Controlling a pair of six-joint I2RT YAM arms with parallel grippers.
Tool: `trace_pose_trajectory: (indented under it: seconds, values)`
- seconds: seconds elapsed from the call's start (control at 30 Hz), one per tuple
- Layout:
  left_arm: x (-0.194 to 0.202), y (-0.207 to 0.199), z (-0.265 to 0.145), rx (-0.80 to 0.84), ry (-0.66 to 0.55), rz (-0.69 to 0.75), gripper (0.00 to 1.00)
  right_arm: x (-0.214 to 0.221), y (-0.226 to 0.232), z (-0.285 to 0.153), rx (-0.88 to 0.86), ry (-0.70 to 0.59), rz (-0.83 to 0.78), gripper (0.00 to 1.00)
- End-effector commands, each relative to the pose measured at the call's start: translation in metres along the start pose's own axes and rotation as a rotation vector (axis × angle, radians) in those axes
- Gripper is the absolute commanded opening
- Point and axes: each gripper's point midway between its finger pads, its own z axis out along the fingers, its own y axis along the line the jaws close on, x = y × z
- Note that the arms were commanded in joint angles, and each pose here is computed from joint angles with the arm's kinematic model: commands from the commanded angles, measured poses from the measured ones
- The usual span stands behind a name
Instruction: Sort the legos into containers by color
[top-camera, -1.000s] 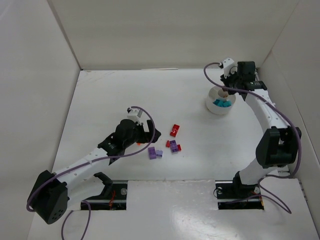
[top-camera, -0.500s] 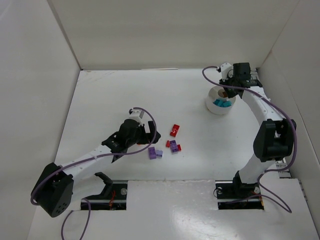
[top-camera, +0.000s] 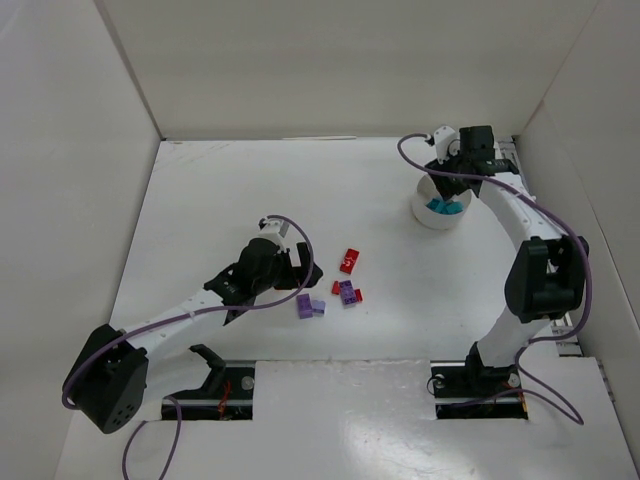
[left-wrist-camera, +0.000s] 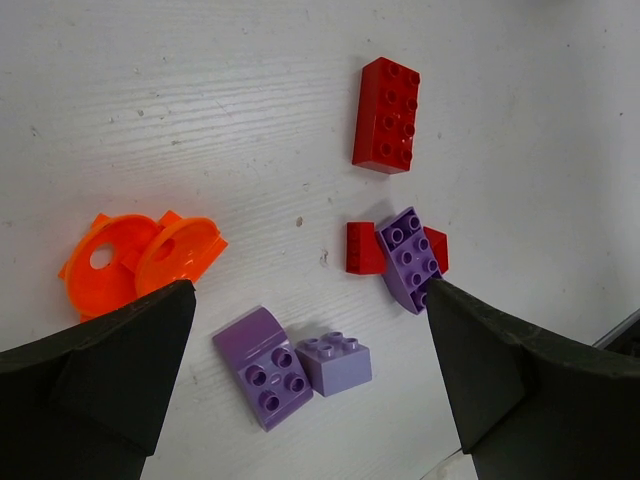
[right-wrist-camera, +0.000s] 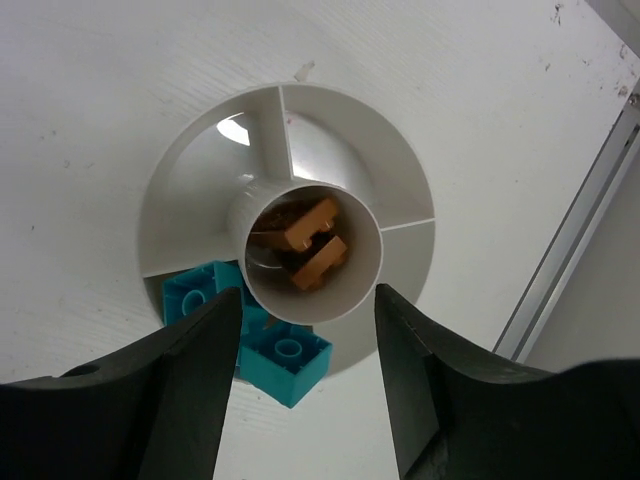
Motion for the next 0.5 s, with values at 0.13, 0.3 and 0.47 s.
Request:
trace_pose_trajectory:
  seconds: [0.13, 0.3, 0.47]
  values:
    - [-0.014, -0.015, -0.007, 0.043, -0.035, 0.014, 1.0, -0.041, -0.003, -0.035, 0.042, -0.149, -0.036, 0.62]
    - [-0.029, -0.028, -0.006, 0.079, -0.05, 0.084, 1.0, -0.039, 0.0, -0.074, 0.083, -0.231, -0.01, 0.67]
    - [-0.033, -0.037, 0.016, 0.088, -0.021, 0.184, 1.0, -0.011, 0.022, -0.113, 0.093, -0.313, 0.037, 0.81]
